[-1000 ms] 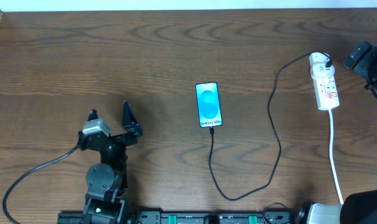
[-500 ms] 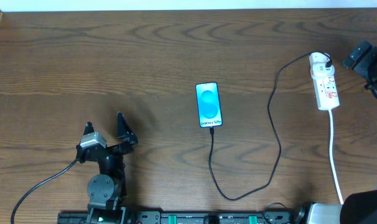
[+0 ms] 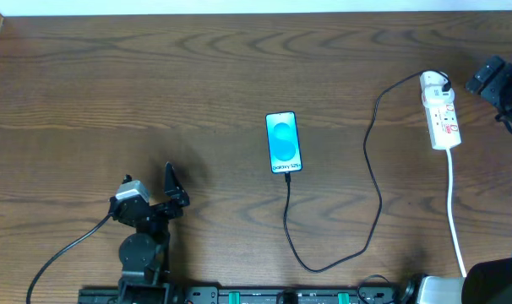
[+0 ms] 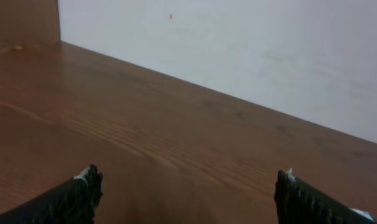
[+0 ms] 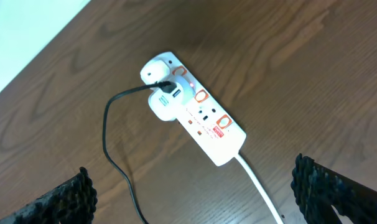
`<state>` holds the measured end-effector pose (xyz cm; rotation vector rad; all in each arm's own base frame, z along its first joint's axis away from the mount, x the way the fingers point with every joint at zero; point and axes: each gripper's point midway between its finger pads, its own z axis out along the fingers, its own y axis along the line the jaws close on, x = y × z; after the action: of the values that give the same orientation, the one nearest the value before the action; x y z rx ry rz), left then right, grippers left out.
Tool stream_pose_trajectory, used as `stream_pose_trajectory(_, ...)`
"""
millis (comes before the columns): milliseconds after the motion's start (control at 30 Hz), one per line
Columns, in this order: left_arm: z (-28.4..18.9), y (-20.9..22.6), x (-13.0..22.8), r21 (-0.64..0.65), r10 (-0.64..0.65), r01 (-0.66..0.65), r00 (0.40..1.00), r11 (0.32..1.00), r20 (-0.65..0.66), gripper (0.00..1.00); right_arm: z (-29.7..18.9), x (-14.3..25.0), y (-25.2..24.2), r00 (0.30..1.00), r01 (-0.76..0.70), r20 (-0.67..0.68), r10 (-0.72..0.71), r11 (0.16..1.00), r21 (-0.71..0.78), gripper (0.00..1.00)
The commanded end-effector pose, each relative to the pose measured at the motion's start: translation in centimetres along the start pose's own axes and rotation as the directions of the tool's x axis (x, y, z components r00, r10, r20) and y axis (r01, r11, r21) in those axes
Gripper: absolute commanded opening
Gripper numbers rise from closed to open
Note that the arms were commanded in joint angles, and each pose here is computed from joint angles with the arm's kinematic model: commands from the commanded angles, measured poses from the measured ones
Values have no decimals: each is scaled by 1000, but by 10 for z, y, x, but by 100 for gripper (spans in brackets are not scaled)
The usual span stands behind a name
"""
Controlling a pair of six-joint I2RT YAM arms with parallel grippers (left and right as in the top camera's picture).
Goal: Plug charger to phone and switch on socket
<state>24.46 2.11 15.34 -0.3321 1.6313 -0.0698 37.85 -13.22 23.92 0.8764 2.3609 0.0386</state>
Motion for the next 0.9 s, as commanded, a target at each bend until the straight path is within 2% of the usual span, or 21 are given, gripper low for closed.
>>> stream_pose_trajectory(0,-1,-4,18,51,38,-35,997,998,-71,90,-2,-2,-2,1000,-9,10,9,1000,10,99)
stream_pose_trajectory(100,-2,-12,21,111,107,-98,991,989,-81,90,-2,-2,-2,1000,-9,10,9,1000,10,99)
stream_pose_trajectory(400,-2,-13,21,125,209,-200,975,972,-70,90,-2,-2,-2,1000,-9,10,9,1000,10,99)
stream_pose_trajectory(867,-2,-12,21,121,175,-165,982,979,-73,90,-2,-2,-2,1000,-9,10,9,1000,10,99)
